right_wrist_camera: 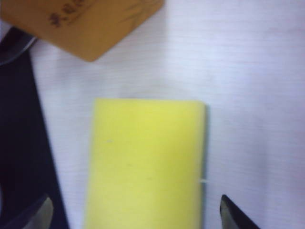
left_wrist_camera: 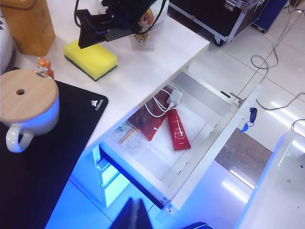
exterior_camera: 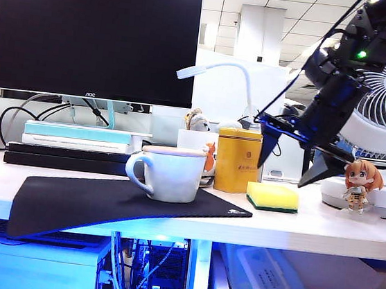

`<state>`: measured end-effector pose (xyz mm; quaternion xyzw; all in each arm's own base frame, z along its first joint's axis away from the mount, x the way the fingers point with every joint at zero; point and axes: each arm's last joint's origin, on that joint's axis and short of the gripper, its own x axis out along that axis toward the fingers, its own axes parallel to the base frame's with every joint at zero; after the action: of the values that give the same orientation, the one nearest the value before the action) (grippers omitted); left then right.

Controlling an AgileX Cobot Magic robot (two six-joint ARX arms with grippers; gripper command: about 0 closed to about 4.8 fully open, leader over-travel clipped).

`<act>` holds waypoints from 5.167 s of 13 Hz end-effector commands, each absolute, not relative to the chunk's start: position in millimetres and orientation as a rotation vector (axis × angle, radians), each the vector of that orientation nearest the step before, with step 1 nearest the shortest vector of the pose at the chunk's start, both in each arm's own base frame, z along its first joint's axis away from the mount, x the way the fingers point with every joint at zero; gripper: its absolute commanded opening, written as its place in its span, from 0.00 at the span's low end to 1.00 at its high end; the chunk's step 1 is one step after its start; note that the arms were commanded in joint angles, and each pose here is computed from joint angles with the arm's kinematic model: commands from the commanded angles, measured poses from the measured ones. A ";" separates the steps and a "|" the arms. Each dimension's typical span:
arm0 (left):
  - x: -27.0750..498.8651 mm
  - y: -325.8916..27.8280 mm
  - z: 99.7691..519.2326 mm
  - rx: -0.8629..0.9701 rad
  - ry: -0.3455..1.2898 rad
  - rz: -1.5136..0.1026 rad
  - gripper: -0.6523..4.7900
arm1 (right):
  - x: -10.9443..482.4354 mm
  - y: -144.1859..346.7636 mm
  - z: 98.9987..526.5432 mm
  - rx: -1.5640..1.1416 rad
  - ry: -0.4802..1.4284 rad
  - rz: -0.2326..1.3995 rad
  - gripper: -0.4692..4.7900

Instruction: Open the drawer, place the cleaning sponge inside, then close the drawer.

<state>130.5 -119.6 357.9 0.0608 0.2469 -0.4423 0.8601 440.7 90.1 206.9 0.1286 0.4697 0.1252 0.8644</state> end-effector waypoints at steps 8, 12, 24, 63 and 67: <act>130.2 -119.6 358.6 0.129 0.512 -0.933 0.11 | 444.2 100.5 190.7 0.244 1.009 0.229 1.00; 130.3 -119.6 358.5 0.129 0.513 -0.932 0.11 | 444.0 100.4 184.1 0.237 1.037 0.213 0.74; 130.2 -119.5 358.6 0.130 0.512 -0.933 0.11 | 377.2 86.2 283.3 0.134 1.095 0.260 0.08; 130.1 -119.5 358.6 0.143 0.506 -0.938 0.11 | 299.8 89.4 148.6 0.089 1.520 0.323 1.00; 129.8 -119.3 357.9 0.145 0.514 -0.939 0.11 | 297.8 89.6 148.7 0.094 1.540 0.352 0.15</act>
<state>130.4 -119.4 357.5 0.0690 0.2446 -0.4445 0.8590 298.3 89.4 146.6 0.0406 0.6925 0.1508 0.7043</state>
